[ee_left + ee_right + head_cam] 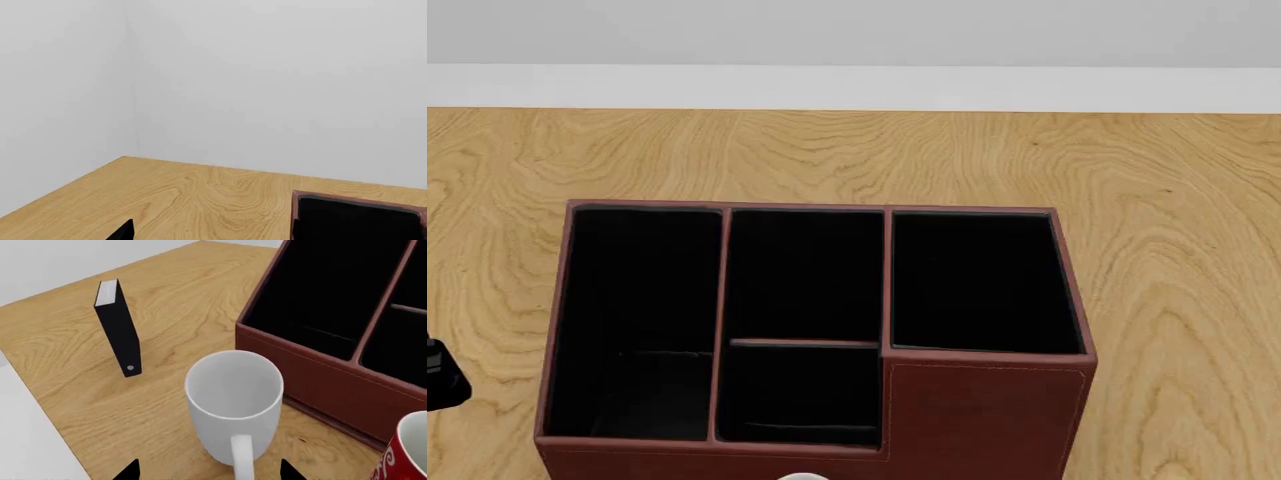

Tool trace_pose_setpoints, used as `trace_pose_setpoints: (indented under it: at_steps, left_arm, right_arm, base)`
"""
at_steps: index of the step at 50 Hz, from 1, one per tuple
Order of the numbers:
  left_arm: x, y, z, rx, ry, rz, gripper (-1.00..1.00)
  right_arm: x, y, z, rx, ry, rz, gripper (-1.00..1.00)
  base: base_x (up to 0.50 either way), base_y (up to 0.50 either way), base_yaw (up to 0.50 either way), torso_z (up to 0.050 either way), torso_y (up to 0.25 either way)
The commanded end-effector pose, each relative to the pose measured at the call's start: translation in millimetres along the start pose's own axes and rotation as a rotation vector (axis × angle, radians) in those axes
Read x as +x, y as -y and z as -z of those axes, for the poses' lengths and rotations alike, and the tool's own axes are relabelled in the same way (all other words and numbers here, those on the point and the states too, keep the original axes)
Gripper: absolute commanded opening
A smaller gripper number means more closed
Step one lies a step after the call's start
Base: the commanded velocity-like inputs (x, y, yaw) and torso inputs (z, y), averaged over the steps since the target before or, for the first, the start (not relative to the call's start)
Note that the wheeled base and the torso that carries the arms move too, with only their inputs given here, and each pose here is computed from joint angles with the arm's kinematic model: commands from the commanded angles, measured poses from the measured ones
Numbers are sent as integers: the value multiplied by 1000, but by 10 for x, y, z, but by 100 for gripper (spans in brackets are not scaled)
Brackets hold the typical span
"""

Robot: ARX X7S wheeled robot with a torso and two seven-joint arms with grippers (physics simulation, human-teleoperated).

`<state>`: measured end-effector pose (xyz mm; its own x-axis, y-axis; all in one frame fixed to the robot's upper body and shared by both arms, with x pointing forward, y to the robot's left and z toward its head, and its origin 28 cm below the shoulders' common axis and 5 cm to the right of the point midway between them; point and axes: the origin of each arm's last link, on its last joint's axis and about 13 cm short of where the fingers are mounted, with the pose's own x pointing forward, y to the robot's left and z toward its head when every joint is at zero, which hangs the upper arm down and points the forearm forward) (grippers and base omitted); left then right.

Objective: Pick up the white mug and place it to the right of the caddy.

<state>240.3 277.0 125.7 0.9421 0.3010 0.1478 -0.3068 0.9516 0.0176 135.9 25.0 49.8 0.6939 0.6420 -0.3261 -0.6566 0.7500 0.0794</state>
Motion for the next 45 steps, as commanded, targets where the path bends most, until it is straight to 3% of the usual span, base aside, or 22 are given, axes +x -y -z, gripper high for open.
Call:
trace_pose_setpoints:
  at_steps: [1, 45]
  left_arm:
    - [2, -5, -4, -4, 2, -1, 100]
    - [4, -30, -18, -17, 4, -4, 100]
  right_arm:
    - [68, 25, 38, 5, -20, 0, 100]
    - [313, 87, 166, 11, -75, -15, 100]
  base:
    - [0, 0, 0, 0, 0]
    - [0, 0, 0, 0, 0]
